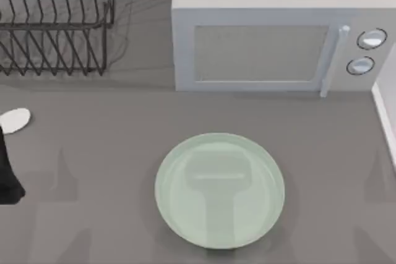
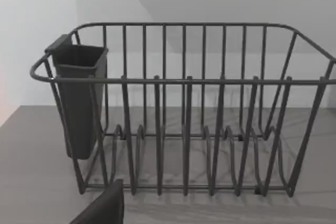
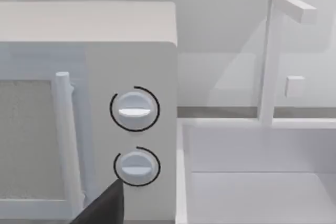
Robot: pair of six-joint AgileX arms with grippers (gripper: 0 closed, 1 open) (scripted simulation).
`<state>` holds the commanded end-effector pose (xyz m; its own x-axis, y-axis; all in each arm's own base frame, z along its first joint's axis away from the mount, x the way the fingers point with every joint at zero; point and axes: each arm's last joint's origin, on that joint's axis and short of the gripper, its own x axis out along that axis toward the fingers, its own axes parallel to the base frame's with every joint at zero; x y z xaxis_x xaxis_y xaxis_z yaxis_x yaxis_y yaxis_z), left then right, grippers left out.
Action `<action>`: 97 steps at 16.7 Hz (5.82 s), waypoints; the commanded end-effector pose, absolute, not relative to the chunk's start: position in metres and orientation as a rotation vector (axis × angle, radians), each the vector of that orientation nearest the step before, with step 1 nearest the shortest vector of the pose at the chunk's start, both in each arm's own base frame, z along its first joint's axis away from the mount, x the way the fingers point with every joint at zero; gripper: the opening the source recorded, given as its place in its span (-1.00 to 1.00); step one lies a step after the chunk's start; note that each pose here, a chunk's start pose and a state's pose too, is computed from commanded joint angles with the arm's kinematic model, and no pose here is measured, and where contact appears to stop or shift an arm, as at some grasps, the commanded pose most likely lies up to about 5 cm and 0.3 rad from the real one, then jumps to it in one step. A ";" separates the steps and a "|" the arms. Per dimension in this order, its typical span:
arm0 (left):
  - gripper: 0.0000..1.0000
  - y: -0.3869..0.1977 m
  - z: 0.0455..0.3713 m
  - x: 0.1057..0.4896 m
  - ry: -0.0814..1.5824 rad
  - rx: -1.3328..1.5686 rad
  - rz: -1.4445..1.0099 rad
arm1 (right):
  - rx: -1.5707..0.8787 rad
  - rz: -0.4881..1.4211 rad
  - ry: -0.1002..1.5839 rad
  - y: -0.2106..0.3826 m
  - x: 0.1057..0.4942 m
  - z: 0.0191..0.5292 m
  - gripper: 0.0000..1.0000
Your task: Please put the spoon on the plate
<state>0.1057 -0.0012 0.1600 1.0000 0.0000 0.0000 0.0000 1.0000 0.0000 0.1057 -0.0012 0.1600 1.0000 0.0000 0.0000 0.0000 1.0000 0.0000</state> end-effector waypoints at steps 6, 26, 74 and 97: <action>1.00 -0.001 0.176 0.108 0.076 0.100 -0.010 | 0.000 0.000 0.000 -0.001 0.106 0.160 1.00; 1.00 0.085 0.160 0.337 1.477 0.791 -0.893 | 0.000 0.000 0.000 -0.001 0.106 0.160 1.00; -1.00 0.119 0.114 0.366 1.404 0.828 -0.830 | 0.000 0.000 0.000 -0.001 0.106 0.160 1.00; -1.00 0.083 0.206 0.382 1.302 1.057 -1.077 | 0.000 0.000 0.000 -0.001 0.106 0.160 1.00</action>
<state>0.3821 0.0834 0.2064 -0.0136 -0.0042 -0.9999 0.9814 0.1913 -0.0141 0.1057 -0.0012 0.1600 1.0000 0.0000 0.0000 0.0000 1.0000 0.0000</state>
